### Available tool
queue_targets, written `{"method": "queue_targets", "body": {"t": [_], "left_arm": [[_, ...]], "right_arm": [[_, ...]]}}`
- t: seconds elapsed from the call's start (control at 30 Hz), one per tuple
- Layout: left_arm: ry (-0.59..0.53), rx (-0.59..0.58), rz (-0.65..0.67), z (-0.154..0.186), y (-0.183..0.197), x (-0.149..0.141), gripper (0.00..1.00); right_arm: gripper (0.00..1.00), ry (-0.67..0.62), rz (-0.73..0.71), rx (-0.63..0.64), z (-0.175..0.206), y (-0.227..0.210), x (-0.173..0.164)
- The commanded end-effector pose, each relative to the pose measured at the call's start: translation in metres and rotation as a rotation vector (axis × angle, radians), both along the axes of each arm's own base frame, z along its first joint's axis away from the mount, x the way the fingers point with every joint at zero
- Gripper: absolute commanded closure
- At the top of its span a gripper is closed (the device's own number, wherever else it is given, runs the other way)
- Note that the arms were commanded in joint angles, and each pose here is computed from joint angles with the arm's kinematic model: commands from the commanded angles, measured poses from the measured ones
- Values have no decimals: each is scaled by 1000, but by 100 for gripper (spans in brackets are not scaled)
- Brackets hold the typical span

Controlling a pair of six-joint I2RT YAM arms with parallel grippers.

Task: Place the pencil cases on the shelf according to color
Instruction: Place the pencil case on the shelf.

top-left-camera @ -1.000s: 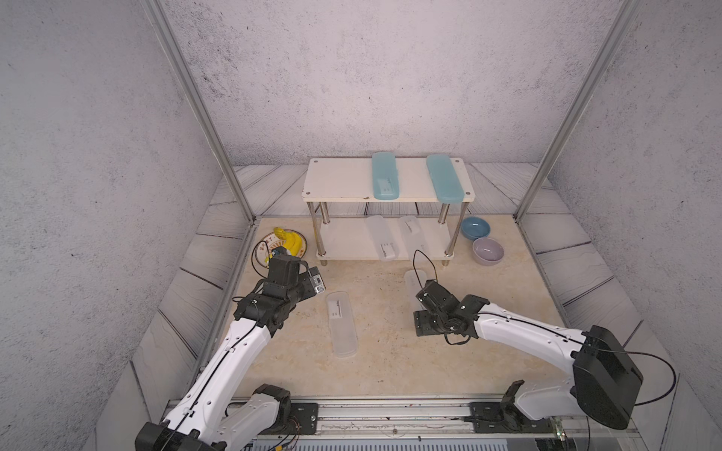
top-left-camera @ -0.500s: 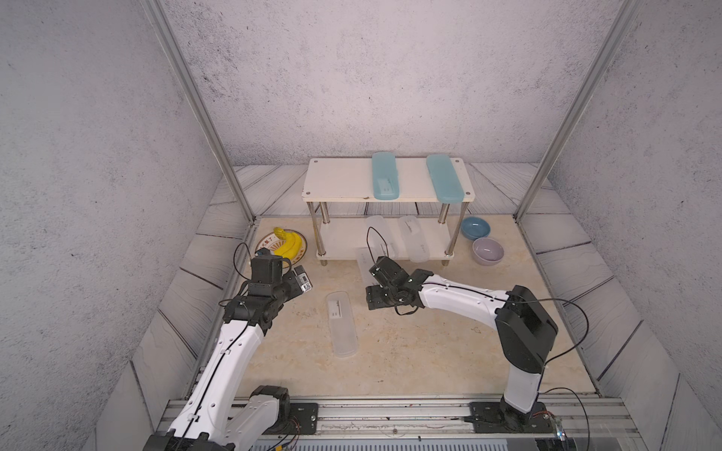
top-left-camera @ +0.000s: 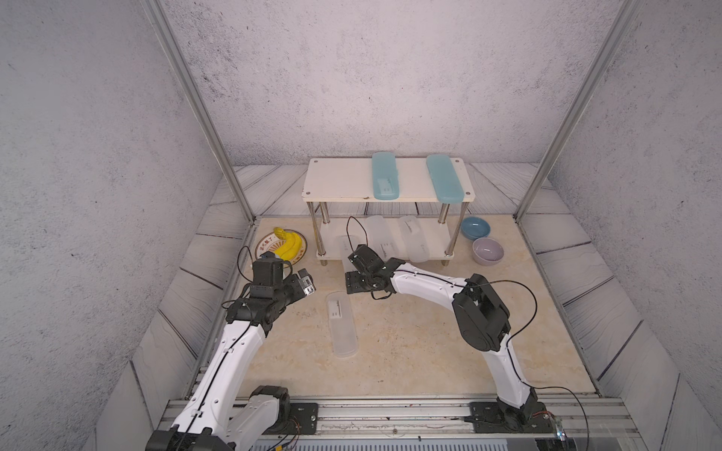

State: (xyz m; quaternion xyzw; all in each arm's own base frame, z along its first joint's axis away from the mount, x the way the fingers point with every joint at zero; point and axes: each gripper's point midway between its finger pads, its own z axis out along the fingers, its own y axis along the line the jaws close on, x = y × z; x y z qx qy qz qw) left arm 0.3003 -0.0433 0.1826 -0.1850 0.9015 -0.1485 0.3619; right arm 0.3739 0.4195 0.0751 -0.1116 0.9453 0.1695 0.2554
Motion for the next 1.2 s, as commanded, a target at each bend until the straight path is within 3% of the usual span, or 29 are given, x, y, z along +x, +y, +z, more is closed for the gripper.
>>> {"method": "queue_targets", "body": {"t": [0.0,0.33,0.5,0.63,0.97,1.17], "left_arm": [[-5,-41,0,-4,-3,0,2],[-6,-23,-25,-2,-4,-1,1],[2,-50,-37,-3,-9,-2,1],[8,-85,-48,-6,-14,-3,1],[37,-131,-73,-16,-22,-8,1],[61,-155,-114,-21,-31,-6,1]], "right_arm": [[32,-94,-62,42,25,4,28],[29,-117,-95,11,27,-6,67],[11,-106,-104,43,27,-3,77],[4,-111,-85,101,38,5,81],[0,-75,-58,124,75,-6,57],[3,13,-29,94,67,-21,25]]}}
